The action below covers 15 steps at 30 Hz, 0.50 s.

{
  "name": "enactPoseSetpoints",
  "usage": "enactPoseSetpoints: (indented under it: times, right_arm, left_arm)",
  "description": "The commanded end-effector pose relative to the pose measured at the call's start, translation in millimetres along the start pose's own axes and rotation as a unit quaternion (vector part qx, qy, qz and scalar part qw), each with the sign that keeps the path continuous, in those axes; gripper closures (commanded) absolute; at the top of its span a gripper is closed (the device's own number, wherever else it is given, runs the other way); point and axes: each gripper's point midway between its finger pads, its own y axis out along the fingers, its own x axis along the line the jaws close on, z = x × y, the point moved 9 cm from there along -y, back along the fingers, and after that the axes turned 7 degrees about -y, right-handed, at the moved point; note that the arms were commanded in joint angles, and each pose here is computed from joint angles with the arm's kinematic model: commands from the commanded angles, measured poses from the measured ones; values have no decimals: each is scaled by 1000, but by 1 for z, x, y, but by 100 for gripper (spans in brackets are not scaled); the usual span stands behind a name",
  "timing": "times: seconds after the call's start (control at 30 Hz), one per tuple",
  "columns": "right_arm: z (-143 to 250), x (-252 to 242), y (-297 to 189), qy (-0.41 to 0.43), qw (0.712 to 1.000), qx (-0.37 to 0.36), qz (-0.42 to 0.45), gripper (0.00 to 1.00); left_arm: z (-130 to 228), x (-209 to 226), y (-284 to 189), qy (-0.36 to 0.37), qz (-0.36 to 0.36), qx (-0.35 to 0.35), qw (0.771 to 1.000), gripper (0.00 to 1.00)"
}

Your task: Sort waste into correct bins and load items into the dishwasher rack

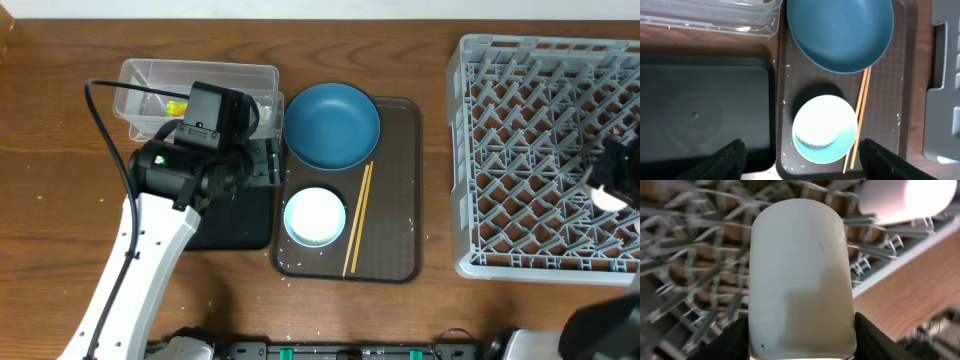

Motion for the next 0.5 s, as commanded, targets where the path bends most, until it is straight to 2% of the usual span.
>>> enactPoseSetpoints:
  times: [0.0, 0.17, 0.2, 0.23, 0.33, 0.37, 0.4, 0.47]
  right_arm:
    - [-4, -21, 9, 54, 998, 13, 22, 98]
    - [-6, -31, 27, 78, 996, 44, -3, 93]
    - [-6, -33, 30, 80, 996, 50, -3, 88]
    - [-7, -33, 34, 81, 995, 56, -2, 80]
    - [-8, -32, 40, 81, 995, 65, -7, 21]
    - [-9, -31, 41, 81, 995, 64, -12, 10]
    - [-10, -30, 41, 82, 995, 60, -20, 4]
    - [-12, -28, 39, 84, 994, 51, -38, 1]
  left_arm:
    - [-2, 2, -1, 7, -12, -5, 1000, 25]
    - [-2, 2, -1, 7, -12, -6, 1000, 25]
    - [-2, 2, -1, 7, -12, -6, 1000, 25]
    - [-2, 2, -1, 7, -12, -6, 1000, 25]
    - [-2, 2, -1, 7, -12, -6, 1000, 25]
    - [-2, 2, -1, 7, -12, -6, 1000, 24]
    - [-2, 2, -1, 7, -12, -6, 1000, 23]
    - [-2, 2, -1, 7, -12, -5, 1000, 21]
